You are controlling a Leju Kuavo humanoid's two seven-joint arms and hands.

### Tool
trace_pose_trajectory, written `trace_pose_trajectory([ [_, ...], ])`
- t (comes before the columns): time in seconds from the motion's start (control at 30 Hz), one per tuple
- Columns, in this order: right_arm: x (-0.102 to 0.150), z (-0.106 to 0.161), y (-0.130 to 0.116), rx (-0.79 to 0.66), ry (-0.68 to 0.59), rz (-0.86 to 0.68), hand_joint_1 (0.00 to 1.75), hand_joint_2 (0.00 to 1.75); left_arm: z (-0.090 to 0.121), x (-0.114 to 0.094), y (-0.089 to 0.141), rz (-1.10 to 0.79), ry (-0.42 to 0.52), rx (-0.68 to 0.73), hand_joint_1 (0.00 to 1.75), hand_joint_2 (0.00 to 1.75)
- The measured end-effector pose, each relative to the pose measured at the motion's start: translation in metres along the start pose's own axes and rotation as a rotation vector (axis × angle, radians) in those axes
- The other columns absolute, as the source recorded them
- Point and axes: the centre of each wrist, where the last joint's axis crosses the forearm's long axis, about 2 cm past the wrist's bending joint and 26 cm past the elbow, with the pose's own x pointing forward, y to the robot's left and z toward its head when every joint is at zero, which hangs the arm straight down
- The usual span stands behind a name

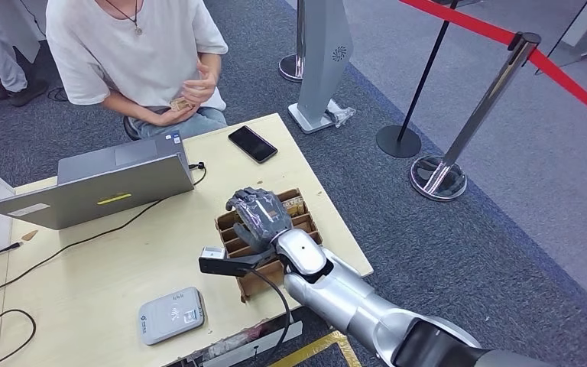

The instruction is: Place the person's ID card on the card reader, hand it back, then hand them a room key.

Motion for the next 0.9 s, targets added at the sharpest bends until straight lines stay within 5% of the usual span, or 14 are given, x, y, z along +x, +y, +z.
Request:
trace_pose_trajectory([
  [0.9, -0.0031, -0.0061, -0.0030, -0.009, 0.002, 0.011, 0.83, 1.75, 0.0000, -0.0003, 0.0001, 0.011, 0.005, 0.005, 0.00, 0.00],
])
